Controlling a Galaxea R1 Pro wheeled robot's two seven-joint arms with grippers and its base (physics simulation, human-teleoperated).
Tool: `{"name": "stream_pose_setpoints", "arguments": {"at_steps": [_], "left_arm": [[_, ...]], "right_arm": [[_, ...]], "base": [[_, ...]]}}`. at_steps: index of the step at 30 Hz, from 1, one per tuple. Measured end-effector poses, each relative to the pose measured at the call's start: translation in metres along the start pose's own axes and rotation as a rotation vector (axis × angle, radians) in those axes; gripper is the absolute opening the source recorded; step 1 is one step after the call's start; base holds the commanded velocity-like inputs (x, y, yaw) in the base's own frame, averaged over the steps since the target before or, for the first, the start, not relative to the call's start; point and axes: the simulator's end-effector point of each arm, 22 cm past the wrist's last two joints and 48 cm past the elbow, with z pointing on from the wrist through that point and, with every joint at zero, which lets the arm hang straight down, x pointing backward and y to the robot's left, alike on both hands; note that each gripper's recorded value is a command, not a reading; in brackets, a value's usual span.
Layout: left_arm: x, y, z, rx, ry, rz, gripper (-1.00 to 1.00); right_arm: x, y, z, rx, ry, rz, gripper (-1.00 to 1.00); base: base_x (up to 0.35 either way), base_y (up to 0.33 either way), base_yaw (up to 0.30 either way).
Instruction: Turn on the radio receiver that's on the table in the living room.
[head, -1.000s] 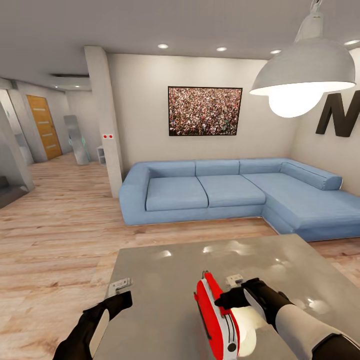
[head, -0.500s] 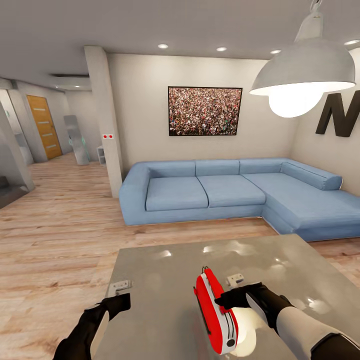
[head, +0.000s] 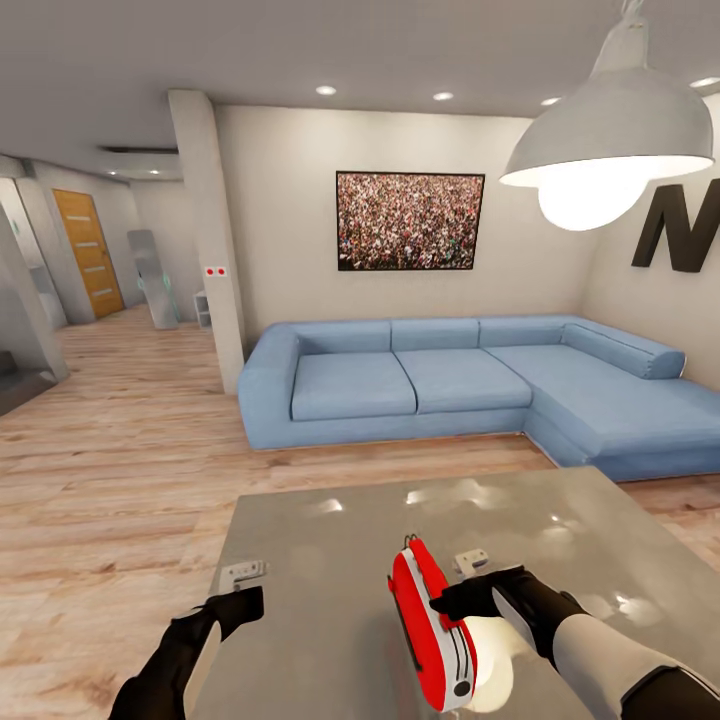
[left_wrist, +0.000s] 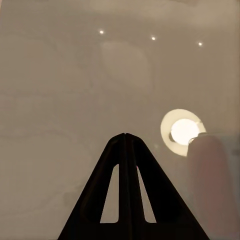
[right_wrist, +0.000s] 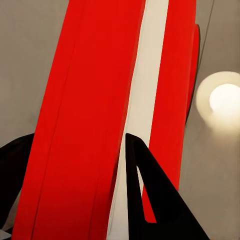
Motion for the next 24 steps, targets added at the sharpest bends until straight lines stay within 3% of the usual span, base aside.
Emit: {"name": "stream_pose_setpoints", "arguments": {"at_steps": [11, 24], "left_arm": [[0.011, 0.003, 0.012, 0.0, -0.001, -0.001, -1.0], [0.011, 0.005, 0.013, -0.001, -0.002, -0.003, -1.0]], "right_arm": [[0.01, -0.003, 0.014, 0.0, 0.004, 0.003, -1.0], [0.01, -0.003, 0.015, 0.0, 0.004, 0.004, -1.0]], "base": [[0.0, 0.0, 0.0], [0.0, 0.0, 0.0]]}}
